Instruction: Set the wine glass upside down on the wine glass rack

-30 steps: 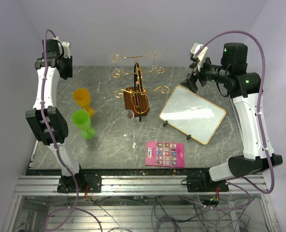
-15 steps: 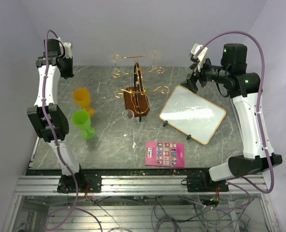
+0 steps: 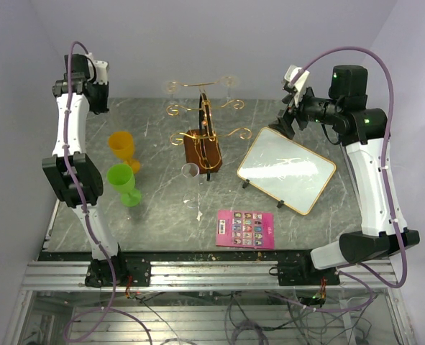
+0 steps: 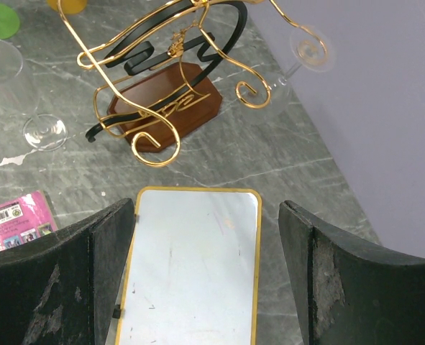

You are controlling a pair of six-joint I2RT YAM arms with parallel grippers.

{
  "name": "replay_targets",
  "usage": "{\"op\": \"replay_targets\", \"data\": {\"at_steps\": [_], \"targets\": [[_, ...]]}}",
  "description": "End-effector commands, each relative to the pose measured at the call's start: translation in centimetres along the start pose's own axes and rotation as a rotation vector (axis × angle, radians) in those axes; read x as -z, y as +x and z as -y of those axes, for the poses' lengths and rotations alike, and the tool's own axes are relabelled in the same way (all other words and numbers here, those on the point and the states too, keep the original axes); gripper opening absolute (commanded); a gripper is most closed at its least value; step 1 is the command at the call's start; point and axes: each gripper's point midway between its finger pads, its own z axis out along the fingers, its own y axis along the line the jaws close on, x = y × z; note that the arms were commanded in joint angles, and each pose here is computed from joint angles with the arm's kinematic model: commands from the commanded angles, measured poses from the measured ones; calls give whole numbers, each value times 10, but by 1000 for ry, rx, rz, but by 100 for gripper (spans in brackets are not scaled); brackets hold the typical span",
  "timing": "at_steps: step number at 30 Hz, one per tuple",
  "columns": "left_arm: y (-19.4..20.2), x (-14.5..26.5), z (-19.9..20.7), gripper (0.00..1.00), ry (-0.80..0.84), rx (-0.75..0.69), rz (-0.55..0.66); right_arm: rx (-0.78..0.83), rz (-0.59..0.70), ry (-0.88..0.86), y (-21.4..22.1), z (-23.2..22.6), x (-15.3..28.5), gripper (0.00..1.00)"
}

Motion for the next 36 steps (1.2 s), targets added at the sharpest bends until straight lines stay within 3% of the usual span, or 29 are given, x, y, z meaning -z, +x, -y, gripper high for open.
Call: {"op": "replay_targets", "data": {"at_steps": [1,9,20,31,36], "targets": [[-30,18,-7,7,-16,-70,95,13,26,8,-7,-1,7,80],[-102,88,-9,7,-80,-106,429,-6,15,121,-9,24,12,80],[-171,204,29,7,70,32,806,0,19,199,-15,41,19,80],[-189,275,86,7,425,206,948,-129,113,223,-32,52,10,71],[-189,290,125,7,579,229,946,-273,202,152,-41,47,-8,64]]}}
